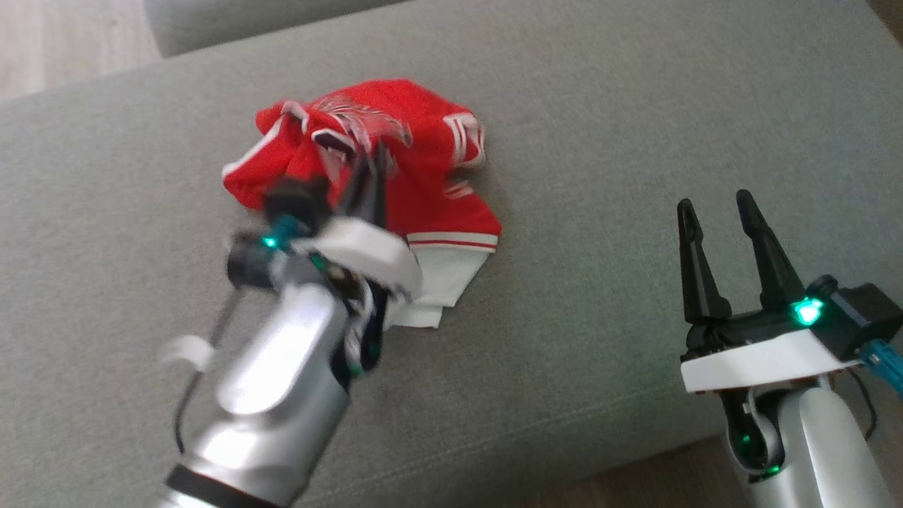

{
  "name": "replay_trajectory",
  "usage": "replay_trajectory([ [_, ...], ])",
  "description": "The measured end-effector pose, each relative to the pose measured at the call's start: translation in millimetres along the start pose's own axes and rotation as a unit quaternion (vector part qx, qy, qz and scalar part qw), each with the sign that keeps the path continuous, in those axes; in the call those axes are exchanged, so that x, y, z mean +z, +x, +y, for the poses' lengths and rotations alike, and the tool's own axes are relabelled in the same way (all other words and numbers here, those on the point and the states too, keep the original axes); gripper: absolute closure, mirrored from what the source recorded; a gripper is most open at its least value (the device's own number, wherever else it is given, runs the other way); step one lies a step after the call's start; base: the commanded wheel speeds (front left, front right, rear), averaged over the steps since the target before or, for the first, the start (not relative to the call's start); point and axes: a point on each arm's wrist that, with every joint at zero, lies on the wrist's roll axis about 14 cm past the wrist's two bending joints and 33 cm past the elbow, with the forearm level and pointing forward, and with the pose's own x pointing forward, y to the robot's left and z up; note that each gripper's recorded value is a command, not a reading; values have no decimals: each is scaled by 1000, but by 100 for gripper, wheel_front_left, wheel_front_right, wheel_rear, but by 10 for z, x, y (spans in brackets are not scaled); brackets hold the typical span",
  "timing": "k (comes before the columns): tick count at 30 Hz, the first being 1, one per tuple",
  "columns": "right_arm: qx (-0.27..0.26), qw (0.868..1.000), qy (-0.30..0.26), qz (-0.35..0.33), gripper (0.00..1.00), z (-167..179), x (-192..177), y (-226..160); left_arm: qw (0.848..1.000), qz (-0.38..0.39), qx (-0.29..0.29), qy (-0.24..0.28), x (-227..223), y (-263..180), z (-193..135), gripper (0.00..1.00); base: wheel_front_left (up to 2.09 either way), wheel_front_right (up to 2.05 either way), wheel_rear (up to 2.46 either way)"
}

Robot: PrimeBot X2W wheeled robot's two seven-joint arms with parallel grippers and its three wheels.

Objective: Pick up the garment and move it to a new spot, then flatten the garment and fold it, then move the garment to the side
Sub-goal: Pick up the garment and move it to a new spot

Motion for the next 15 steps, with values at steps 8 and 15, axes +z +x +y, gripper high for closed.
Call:
replay_trajectory([
  [8, 36, 999, 13, -18, 0, 247, 118, 15, 976, -219, 11, 10, 1551, -208, 248, 100, 0, 0, 0],
  [15, 64, 997, 28, -21, 0, 454, 137, -24, 947, -310, 35, 81, 2518, -610, 571, 100, 0, 0, 0],
])
